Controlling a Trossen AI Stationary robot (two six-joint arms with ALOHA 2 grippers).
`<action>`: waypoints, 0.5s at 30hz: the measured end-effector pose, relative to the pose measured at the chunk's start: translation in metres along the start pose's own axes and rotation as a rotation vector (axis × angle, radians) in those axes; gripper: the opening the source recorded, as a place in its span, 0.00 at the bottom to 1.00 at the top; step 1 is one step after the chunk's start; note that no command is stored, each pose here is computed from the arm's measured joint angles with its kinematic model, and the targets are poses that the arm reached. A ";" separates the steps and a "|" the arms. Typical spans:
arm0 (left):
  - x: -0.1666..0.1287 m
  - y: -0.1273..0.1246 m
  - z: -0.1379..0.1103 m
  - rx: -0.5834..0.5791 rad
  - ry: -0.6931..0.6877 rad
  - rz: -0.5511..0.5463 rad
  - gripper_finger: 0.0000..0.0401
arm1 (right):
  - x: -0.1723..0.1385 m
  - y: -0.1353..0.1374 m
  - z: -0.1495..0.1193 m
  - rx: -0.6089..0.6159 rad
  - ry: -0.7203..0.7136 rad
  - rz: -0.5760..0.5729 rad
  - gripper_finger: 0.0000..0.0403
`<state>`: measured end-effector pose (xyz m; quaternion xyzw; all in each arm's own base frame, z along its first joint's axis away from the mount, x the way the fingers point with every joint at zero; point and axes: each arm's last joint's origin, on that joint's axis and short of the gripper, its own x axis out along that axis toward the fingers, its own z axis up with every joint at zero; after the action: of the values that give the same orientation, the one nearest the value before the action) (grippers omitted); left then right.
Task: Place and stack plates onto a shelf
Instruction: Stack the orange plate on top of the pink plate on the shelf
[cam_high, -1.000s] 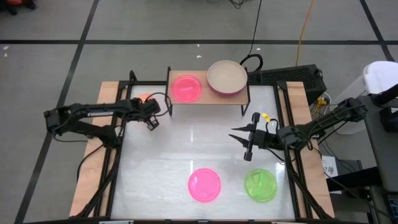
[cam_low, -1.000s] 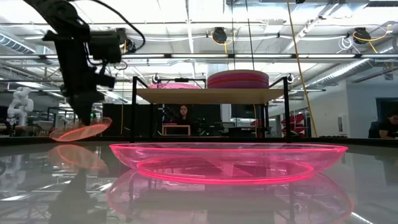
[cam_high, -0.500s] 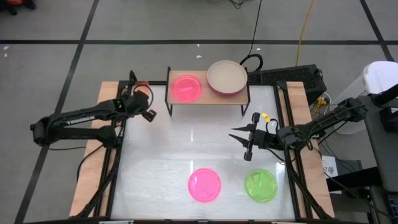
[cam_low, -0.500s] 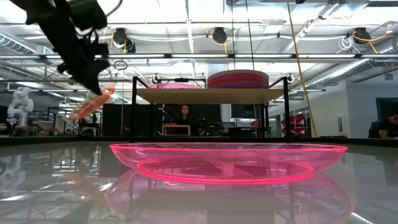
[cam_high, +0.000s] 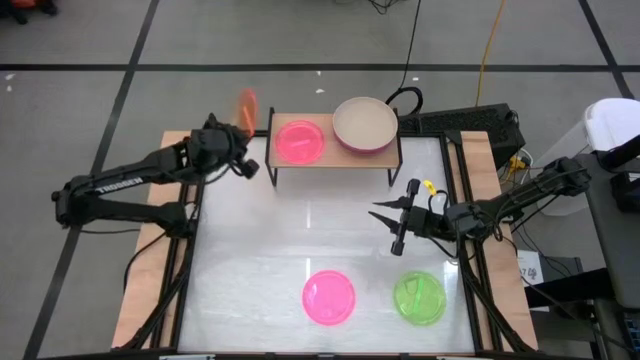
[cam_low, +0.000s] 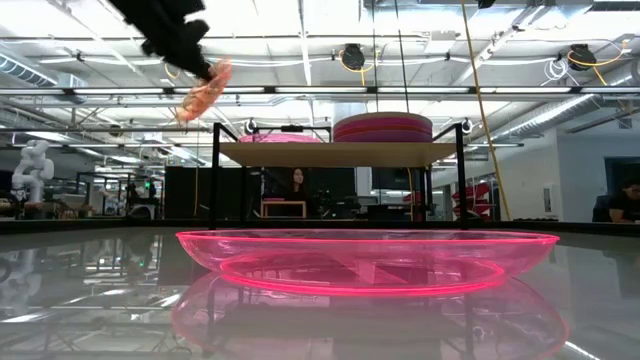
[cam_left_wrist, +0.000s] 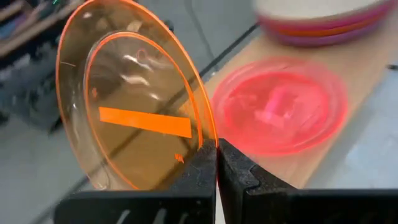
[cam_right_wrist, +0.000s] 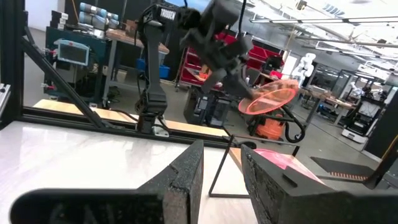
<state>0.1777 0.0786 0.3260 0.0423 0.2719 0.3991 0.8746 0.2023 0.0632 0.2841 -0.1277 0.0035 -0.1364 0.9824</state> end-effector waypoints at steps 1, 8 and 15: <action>0.001 -0.004 0.007 0.038 -0.011 -0.021 0.00 | 0.000 0.000 0.000 0.000 0.000 0.000 0.23; 0.024 -0.043 0.039 0.296 -0.007 -0.169 0.00 | 0.000 0.000 0.000 0.001 0.000 0.000 0.23; 0.063 -0.077 0.043 0.496 0.120 -0.236 0.00 | 0.000 0.000 0.000 0.001 0.000 0.000 0.23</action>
<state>0.2854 0.0776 0.3125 0.1996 0.4155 0.2175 0.8604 0.2023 0.0632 0.2840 -0.1271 0.0036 -0.1363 0.9825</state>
